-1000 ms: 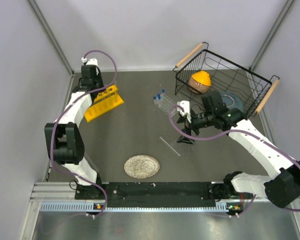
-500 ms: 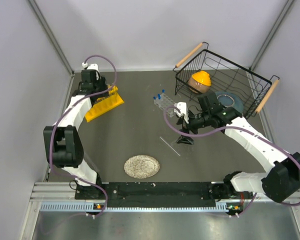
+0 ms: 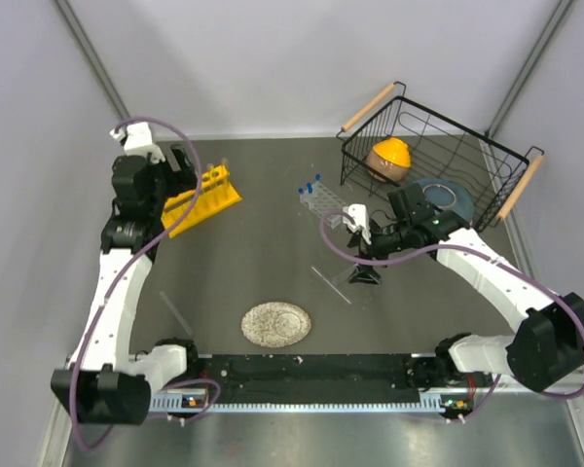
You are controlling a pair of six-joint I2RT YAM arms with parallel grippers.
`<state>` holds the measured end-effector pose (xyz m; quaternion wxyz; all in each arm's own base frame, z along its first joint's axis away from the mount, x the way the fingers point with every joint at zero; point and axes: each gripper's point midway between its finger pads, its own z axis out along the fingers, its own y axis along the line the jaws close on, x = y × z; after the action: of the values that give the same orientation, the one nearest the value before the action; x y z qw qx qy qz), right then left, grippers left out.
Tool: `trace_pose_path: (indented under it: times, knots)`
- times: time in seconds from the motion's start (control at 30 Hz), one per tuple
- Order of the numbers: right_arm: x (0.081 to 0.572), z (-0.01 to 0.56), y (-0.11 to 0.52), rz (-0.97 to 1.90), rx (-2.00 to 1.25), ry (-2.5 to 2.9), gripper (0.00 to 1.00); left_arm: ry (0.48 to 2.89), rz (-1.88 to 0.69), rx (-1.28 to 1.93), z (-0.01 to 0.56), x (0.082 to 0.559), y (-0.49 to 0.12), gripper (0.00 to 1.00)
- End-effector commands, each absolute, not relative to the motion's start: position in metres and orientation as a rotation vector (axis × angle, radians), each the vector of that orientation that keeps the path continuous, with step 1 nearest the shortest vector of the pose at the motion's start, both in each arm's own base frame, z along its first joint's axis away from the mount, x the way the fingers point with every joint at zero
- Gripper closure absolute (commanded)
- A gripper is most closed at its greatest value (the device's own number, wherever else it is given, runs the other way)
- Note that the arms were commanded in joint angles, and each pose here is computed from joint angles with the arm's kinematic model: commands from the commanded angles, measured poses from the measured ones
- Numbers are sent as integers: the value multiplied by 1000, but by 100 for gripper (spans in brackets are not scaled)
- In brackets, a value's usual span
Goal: Organize the chemistry lab equipment
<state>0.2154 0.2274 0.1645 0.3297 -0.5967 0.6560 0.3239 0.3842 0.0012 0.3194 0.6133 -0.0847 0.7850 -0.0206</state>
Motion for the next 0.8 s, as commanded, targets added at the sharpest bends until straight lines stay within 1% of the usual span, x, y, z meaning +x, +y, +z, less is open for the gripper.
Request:
trace_pose_path:
  times: [0.0,0.03,0.07,0.23,0.27,0.33,0.4,0.5,0.77]
  knots:
    - [211,165,230,898,-1584,1639,1,1744,-156,-229,324,349,-9,5]
    - [209,165,231,911,-1583,1632,1,1726,-191,-243,317,338,-12,2]
    - [208,164,232,924,-1576,1634,1,1727,-258,-200,313,332,-25,1]
    - [199,164,234,985,-1502,1724,1,1822,-384,-147,268,297,-47,1]
    - [195,157,231,973,-1497,1774,1,1852,-392,-142,260,291,-49,1]
    - [193,140,223,851,-1519,1877,1,1871,-419,-116,248,281,-54,1]
    - [191,129,216,751,-1515,1969,1,1881,-431,-104,240,277,-57,1]
    - [189,122,214,697,-1483,2051,2,1895,-429,-104,228,273,-56,1]
    - [191,98,233,718,-1335,2286,5,1933,-391,-98,223,268,-52,1]
